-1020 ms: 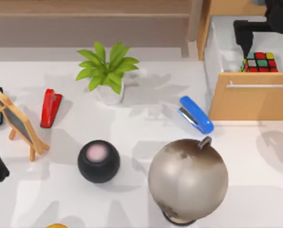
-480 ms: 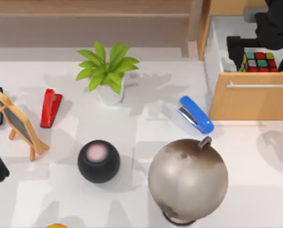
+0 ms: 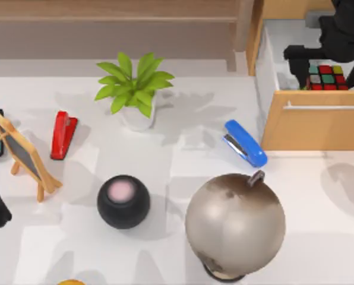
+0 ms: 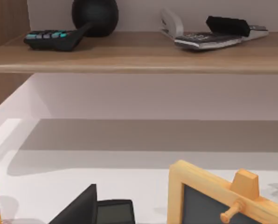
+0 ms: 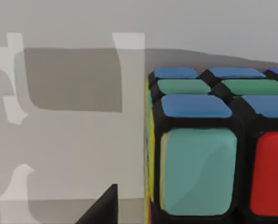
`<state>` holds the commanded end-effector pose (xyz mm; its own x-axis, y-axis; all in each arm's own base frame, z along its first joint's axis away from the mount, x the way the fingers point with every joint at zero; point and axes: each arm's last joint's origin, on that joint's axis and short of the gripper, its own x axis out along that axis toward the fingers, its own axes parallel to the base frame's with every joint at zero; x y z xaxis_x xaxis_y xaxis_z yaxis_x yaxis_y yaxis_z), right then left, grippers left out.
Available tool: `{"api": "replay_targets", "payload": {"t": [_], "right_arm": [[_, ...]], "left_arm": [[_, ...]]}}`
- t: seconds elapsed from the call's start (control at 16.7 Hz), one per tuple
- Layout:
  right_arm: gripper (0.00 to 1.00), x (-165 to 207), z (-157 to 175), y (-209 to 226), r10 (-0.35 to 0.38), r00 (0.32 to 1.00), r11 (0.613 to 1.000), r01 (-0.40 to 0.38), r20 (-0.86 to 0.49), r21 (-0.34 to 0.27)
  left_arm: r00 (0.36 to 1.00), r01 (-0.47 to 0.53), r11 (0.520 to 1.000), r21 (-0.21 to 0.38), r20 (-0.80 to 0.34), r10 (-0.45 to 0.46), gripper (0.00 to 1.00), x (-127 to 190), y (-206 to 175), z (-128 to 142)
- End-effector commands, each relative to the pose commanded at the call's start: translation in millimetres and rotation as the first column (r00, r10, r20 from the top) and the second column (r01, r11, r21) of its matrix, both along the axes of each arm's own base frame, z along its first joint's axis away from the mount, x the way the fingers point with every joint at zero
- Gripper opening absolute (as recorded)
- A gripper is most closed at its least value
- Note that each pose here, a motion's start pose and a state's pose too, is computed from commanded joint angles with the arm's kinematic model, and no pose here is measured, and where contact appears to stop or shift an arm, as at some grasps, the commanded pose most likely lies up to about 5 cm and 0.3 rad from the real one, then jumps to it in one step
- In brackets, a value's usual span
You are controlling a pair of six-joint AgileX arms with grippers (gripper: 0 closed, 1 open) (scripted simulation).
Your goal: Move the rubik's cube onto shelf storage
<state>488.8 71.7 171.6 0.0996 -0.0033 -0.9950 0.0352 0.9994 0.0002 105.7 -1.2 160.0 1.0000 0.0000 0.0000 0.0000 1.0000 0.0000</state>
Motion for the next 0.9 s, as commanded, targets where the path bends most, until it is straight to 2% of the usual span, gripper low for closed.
{"api": "replay_targets", "payload": {"t": [0.54,0.9], "right_arm": [[0.02,0.0,0.0,0.0,0.000,1.000,1.000,0.000,0.000,0.000],[0.00,0.0,0.0,0.0,0.000,1.000,1.000,0.000,0.000,0.000]], "left_arm": [[1.000,0.000,1.000,0.000,0.000,0.000,1.00,0.0,0.0,0.0],[1.000,0.000,1.000,0.000,0.000,0.000,1.00,0.0,0.0,0.0]]}}
